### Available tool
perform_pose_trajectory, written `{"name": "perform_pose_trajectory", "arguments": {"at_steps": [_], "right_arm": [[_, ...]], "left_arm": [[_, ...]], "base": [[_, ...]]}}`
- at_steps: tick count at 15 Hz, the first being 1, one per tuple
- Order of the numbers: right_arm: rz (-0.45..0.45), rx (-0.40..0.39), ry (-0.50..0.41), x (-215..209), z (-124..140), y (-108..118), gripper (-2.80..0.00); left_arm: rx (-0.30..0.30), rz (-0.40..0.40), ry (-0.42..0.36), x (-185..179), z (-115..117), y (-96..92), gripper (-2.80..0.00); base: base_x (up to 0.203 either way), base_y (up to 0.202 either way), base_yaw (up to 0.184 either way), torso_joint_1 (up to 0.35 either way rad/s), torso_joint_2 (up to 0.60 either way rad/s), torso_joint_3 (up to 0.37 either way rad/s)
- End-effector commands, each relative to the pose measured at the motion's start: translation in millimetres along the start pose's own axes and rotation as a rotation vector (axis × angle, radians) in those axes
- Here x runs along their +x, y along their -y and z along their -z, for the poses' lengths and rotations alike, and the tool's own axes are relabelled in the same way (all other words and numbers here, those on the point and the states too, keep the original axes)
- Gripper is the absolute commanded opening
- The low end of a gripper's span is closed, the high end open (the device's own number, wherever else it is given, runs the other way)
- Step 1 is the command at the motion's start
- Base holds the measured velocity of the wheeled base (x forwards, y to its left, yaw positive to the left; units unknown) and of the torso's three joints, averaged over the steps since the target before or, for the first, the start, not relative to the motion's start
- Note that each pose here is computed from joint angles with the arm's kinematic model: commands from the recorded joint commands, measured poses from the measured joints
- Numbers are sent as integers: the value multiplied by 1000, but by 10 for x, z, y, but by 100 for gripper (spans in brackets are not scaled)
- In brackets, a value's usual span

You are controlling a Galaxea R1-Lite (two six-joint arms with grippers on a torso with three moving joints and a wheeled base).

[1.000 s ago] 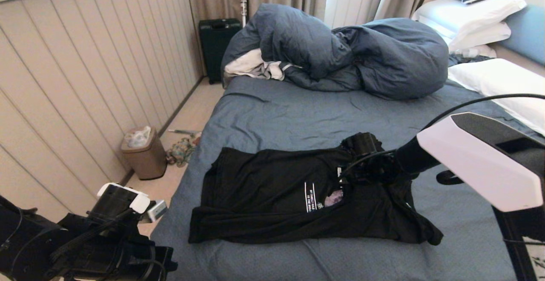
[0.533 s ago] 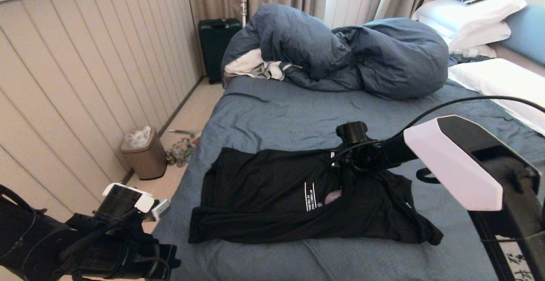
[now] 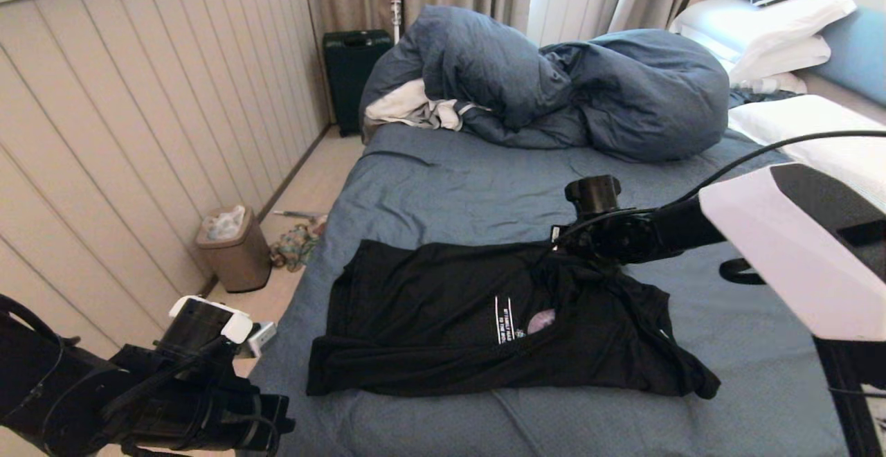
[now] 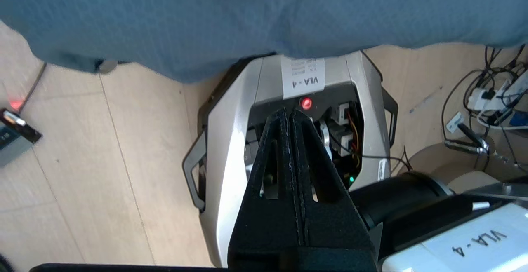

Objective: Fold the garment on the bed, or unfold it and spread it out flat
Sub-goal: Fold the black T-shirt

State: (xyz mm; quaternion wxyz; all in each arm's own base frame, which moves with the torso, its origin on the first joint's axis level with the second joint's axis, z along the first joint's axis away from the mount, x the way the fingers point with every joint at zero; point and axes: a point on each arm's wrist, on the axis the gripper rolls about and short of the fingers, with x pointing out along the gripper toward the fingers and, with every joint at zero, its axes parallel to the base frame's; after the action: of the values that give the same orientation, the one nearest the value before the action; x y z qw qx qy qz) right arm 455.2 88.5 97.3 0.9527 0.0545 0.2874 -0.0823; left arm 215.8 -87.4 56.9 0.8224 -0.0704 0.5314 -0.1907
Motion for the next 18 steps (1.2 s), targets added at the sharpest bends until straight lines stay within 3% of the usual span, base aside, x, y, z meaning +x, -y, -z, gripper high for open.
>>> {"name": "perform_pose_trajectory", "arguments": {"at_steps": [1, 2, 4, 7, 11, 12, 13, 16, 18], "right_arm": [[0, 12, 12, -415, -100, 152, -280], [5, 6, -29, -574, 4, 270, -280], [-8, 6, -119, -959, 279, 558, -280], [-128, 56, -128, -1477, 491, 977, -280], [-156, 19, -134, -1515, 576, 1096, -280], [-155, 17, -140, -1515, 593, 1099, -280], [-155, 15, -145, -1515, 612, 1096, -280], [-155, 12, -163, -1521, 667, 1092, -280], [-155, 9, -176, -1496, 695, 1087, -280]], "left_arm": [[6, 2, 26, -14, -64, 18, -280], [20, 6, 53, -60, -110, 41, -280], [125, 9, 81, -112, -161, 67, -280], [281, 25, 99, -50, -243, 265, -280], [318, 18, 36, 219, -209, 333, -280], [331, -2, 61, 283, -218, 353, -280], [341, -19, 72, 328, -200, 381, 0], [339, -39, 94, 320, -102, 600, 0], [330, -39, 84, 400, -132, 615, 0]], "base": [[0, 0, 0, 0, 0, 0], [0, 0, 0, 0, 0, 0], [0, 0, 0, 0, 0, 0], [0, 0, 0, 0, 0, 0], [0, 0, 0, 0, 0, 0], [0, 0, 0, 0, 0, 0], [0, 0, 0, 0, 0, 0], [0, 0, 0, 0, 0, 0], [0, 0, 0, 0, 0, 0]]}}
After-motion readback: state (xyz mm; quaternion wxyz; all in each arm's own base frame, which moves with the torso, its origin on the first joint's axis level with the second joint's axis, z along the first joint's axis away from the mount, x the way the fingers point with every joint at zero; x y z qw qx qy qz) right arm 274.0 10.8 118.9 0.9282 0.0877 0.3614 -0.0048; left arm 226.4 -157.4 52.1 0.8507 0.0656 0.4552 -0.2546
